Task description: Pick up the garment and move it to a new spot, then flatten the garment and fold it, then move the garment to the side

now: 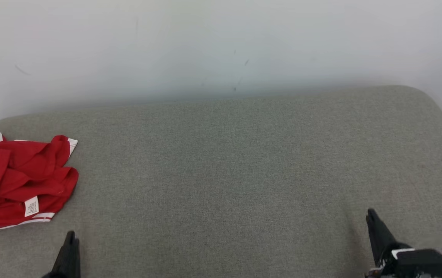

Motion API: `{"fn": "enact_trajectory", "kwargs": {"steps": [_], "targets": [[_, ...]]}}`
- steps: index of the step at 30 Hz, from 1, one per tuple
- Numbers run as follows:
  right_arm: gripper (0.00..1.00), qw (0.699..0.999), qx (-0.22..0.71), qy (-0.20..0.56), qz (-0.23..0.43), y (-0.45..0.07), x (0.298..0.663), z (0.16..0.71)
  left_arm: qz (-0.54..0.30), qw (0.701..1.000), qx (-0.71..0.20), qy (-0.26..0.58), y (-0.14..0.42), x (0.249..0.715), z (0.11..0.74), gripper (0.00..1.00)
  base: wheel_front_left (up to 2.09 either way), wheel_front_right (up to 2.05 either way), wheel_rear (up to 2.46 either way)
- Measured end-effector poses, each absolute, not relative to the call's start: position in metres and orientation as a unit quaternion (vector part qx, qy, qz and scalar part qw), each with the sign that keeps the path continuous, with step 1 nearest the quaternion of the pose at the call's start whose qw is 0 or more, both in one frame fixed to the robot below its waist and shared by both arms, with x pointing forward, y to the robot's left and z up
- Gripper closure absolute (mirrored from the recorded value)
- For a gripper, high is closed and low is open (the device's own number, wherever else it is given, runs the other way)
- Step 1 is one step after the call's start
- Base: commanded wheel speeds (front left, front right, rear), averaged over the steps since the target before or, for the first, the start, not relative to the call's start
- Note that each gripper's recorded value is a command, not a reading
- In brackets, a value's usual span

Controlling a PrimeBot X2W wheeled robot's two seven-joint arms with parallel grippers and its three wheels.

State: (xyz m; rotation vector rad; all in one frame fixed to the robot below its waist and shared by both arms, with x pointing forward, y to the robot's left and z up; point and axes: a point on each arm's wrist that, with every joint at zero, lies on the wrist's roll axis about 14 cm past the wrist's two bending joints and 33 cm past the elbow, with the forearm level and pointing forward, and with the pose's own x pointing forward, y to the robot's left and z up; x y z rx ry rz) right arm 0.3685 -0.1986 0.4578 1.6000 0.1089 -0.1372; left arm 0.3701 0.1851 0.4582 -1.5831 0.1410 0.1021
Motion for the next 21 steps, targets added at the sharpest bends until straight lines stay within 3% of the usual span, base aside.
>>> {"fn": "enact_trajectory", "kwargs": {"steps": [11, 21], "targets": [[0.00, 0.693, 0.714, 0.061, -0.079, -0.195, 0.358, 0.445, 0.056, 0.704, -0.704, 0.074, 0.179, 0.362, 0.448, 0.00, 0.00, 0.00, 0.00], [0.00, 0.735, 0.671, 0.071, -0.073, -0.190, 0.357, 0.449, 0.047, 0.742, -0.664, 0.079, 0.173, 0.362, 0.454, 0.00, 0.00, 0.00, 0.00]]}}
